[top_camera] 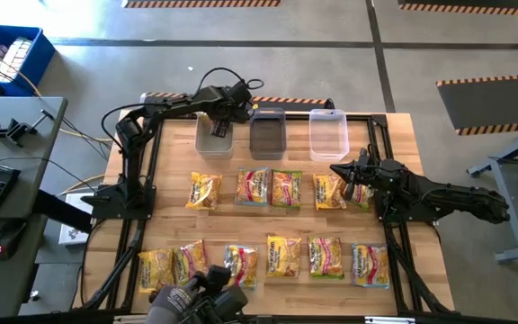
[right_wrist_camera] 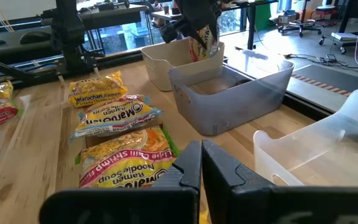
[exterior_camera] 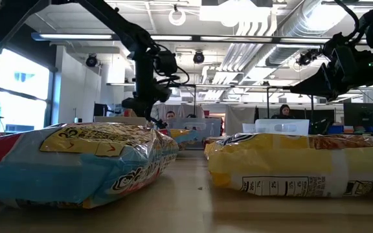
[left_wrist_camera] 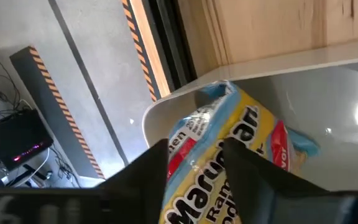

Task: Sort Maruchan noodles
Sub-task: Put the blue noodle pack into the gray bin

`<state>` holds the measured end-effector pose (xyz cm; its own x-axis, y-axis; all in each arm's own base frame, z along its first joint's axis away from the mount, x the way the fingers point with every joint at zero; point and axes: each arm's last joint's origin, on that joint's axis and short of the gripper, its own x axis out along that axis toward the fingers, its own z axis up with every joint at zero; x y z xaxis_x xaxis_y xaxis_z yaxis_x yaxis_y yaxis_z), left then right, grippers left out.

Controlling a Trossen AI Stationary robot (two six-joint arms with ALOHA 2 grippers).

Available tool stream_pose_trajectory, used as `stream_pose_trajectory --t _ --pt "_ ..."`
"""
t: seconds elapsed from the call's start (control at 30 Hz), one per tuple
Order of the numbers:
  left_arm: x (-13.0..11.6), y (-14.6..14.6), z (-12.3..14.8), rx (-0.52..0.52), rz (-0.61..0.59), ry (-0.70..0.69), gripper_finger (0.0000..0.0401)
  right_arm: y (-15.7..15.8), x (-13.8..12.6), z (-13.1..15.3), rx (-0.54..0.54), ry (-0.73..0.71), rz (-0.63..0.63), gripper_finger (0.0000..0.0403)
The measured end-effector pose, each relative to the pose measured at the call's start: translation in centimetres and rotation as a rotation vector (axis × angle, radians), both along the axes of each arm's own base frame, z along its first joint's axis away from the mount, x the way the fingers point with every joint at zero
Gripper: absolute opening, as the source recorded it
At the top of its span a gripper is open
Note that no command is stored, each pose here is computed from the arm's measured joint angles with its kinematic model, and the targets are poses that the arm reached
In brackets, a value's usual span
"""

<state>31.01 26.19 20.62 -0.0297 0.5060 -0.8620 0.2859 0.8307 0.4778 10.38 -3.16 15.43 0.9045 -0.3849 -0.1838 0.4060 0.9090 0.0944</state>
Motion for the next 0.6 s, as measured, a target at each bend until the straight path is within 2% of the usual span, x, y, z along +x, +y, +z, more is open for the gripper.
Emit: stream_pose_trajectory --t 0.23,0.43,0.6 --pt "-0.6 0.1 -0.1 -0.025 -0.002 0.048 0.0012 0.0 0.0 0.0 0.0 0.0 0.0 0.0" --pt "-1.2 0.1 1.4 -0.015 0.04 0.005 0.0001 0.0 0.0 0.0 0.0 0.001 0.0 0.0" --pt "-1.8 0.3 4.3 -0.053 0.11 -0.12 0.0 0.0 0.0 0.0 0.0 0.0 0.0 0.0"
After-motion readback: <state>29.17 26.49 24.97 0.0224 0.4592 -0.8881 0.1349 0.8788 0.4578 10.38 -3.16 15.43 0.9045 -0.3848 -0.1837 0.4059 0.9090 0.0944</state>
